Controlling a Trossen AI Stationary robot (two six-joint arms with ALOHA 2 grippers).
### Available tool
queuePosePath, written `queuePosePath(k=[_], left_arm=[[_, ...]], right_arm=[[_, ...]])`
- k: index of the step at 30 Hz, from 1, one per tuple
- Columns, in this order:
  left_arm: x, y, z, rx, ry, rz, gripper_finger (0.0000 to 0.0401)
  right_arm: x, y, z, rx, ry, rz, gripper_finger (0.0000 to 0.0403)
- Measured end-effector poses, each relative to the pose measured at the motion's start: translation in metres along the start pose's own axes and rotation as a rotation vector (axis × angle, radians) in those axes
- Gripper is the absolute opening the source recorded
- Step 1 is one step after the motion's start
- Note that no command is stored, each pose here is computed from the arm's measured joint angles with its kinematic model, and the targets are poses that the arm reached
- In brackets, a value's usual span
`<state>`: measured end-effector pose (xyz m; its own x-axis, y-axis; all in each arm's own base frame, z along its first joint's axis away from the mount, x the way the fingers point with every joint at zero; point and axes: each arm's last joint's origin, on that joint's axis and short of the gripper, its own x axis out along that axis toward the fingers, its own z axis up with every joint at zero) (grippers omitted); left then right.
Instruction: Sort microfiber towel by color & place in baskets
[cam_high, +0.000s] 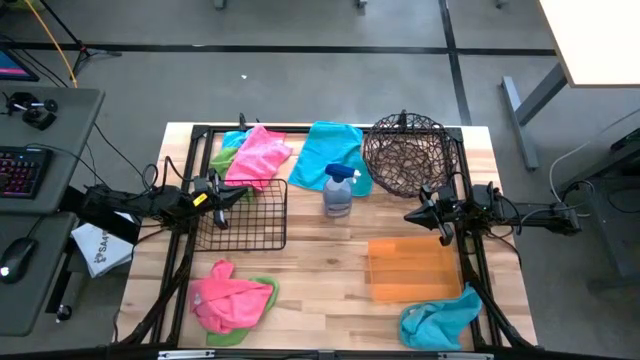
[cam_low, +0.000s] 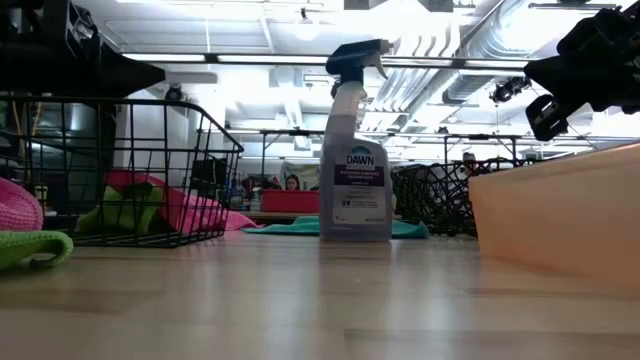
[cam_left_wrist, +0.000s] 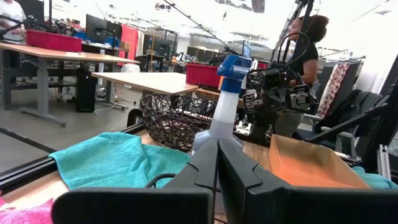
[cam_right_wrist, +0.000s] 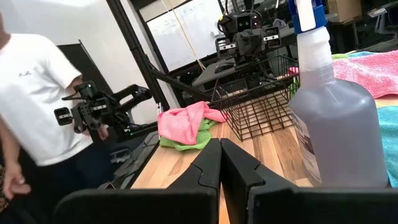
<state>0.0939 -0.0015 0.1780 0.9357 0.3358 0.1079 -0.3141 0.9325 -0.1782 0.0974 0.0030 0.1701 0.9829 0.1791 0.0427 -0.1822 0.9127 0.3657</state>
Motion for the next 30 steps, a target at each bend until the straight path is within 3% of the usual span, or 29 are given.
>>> queuePosePath(k=[4, 9, 13, 15, 19, 24, 30], left_arm=[[0.0, -0.001, 0.006, -0.057, -0.054, -0.008, 0.0], [-0.003, -0.002, 0.029, -0.49, -0.252, -0.112, 0.0], [-0.002, -0.001, 0.04, -0.716, -0.366, -0.077, 0.0], [0.003, -0.003, 0.05, -0.745, -0.379, -0.052, 0.0], [0.027, -0.018, 0.079, -0.643, -0.318, 0.009, 0.0], [0.078, -0.046, 0.124, -0.267, -0.262, 0.203, 0.0], [0.115, -0.057, 0.176, -0.023, -0.223, 0.588, 0.0]], right_arm=[[0.0, 0.0, 0.0, 0.0, 0.0, 0.0, 0.0], [0.0, 0.0, 0.0, 0.0, 0.0, 0.0, 0.0], [0.0, 0.0, 0.0, 0.0, 0.0, 0.0, 0.0], [0.0, 0.0, 0.0, 0.0, 0.0, 0.0, 0.0], [0.0, 0.0, 0.0, 0.0, 0.0, 0.0, 0.0], [0.0, 0.0, 0.0, 0.0, 0.0, -0.001, 0.0], [0.0, 0.0, 0.0, 0.0, 0.001, -0.001, 0.0]])
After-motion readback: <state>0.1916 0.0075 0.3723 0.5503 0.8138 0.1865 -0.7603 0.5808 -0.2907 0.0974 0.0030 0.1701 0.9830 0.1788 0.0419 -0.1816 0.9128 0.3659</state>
